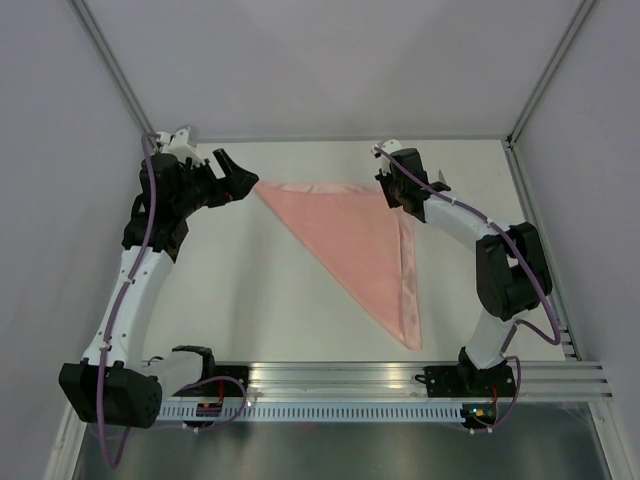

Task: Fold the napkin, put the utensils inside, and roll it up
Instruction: Fold the napkin at the center of the board.

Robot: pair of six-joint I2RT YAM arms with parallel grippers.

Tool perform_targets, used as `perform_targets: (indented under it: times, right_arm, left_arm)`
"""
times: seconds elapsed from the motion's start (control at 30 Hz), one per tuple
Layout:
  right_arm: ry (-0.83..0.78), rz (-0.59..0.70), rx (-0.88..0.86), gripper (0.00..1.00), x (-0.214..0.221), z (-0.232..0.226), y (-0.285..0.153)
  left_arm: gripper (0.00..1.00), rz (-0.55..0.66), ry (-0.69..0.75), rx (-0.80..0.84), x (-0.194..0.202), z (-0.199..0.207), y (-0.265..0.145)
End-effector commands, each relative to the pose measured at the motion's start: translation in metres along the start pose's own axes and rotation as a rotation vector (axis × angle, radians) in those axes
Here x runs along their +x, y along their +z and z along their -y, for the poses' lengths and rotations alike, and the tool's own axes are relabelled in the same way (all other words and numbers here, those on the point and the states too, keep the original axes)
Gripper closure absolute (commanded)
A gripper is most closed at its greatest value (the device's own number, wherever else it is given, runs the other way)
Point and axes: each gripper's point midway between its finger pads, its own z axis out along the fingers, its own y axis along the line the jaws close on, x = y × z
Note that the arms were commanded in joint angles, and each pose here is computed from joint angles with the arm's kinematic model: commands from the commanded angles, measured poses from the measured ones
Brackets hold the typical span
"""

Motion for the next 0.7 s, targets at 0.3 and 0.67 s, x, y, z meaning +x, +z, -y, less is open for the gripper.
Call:
perform_targets:
  times: [0.3, 0.67]
  right_arm:
    - [0.023, 0.058, 0.079, 1.00, -0.026, 0.032, 0.016]
    - [0.044, 0.068, 0.089, 1.00, -0.034, 0.043, 0.021]
  left_arm:
    - [0.08, 0.007, -0.030, 0.031, -0.003, 0.002, 0.011]
    - [0.08, -0.004, -0.032, 0.028, 0.000, -0.001, 0.017]
